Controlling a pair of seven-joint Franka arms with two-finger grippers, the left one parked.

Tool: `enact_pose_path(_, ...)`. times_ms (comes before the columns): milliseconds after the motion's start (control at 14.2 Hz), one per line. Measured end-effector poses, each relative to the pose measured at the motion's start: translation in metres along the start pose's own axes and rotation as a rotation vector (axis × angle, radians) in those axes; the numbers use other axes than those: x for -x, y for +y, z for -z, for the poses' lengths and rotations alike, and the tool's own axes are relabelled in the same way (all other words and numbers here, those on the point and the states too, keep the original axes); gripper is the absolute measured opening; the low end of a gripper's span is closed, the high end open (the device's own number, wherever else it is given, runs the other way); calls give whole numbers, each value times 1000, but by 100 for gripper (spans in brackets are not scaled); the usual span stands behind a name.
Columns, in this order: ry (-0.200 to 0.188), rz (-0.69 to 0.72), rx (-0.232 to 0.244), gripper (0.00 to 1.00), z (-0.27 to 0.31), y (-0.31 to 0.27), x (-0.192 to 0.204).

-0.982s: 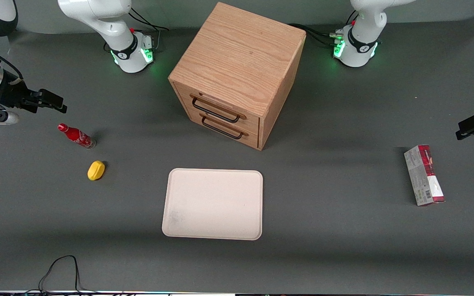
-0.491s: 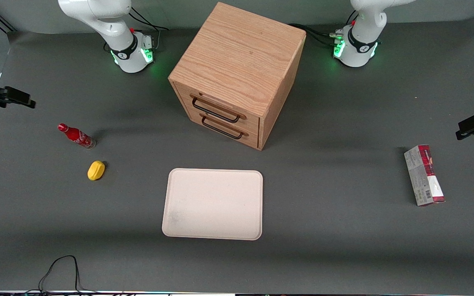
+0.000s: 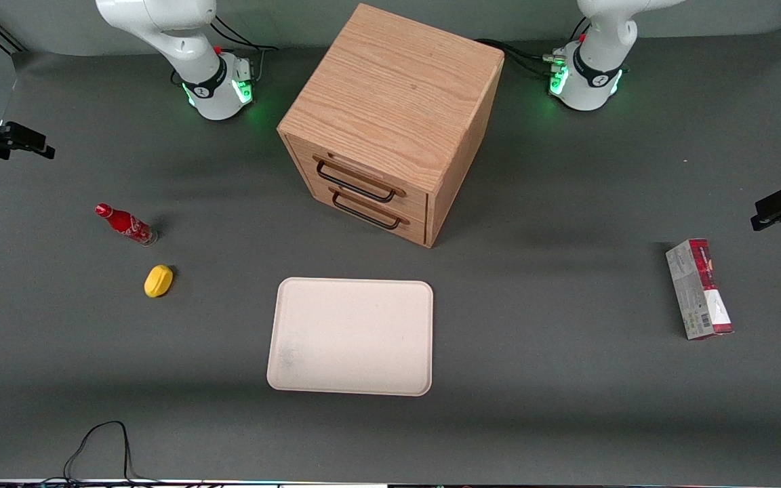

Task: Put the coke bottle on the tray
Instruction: 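Lower the open right gripper over the red Coca-Cola bottle's cap end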

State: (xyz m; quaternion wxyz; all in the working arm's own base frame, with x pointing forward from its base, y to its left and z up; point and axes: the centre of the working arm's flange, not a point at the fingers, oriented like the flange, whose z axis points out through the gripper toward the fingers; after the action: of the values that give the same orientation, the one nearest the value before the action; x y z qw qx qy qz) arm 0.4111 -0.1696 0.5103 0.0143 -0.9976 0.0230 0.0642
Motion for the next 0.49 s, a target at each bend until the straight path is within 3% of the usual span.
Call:
enact_pose_path(351,84,27,23,100,-59,-9,-4)
enact_pose_path(491,91,34,33,100,-84,-12,-12)
